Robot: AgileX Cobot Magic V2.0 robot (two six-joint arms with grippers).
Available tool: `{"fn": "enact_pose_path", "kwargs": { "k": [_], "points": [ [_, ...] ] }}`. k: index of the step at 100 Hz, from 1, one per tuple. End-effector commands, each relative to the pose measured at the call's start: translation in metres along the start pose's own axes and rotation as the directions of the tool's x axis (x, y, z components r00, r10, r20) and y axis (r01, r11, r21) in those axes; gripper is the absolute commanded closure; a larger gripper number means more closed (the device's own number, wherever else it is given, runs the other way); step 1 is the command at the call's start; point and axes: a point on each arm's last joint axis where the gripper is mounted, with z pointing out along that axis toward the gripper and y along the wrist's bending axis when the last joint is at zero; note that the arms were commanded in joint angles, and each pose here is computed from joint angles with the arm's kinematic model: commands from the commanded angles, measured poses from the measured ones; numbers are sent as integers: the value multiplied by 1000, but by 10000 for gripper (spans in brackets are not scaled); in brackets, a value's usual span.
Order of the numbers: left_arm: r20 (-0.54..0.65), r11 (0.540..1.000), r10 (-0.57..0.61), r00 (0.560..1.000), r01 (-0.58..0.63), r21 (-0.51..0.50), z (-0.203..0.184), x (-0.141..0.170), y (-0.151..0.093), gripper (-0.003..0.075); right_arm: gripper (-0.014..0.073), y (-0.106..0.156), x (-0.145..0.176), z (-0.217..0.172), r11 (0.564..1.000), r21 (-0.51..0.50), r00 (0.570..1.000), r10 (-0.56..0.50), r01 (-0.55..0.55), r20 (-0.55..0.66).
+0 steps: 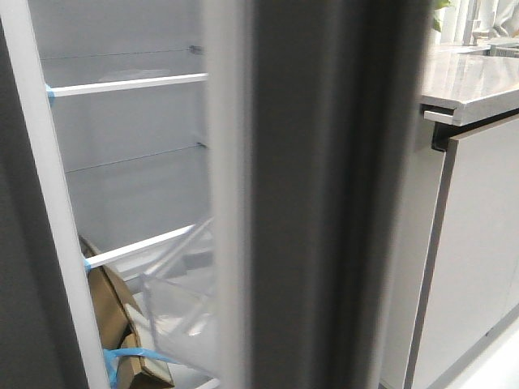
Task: Close fridge door
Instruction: 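Push the door with both grippers until it swings shut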
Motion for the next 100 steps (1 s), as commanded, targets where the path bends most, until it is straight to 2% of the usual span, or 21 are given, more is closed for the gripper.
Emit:
{"fn": "enact_pose_path", "kwargs": {
  "k": [1,51,100],
  "points": [
    [29,1000,-6,1000,6,7,2,4,0,741,671,6,-21,10,1000,-17,995,8,-7,95],
    [29,1000,-6,1000,6,7,2,4,0,741,671,14,-14,108,999,-46,999,17,-16,28],
    [29,1000,-6,1000,6,7,2,4,0,741,671,19,5,166,999,-39,998,23,-21,56]
  ]
}}
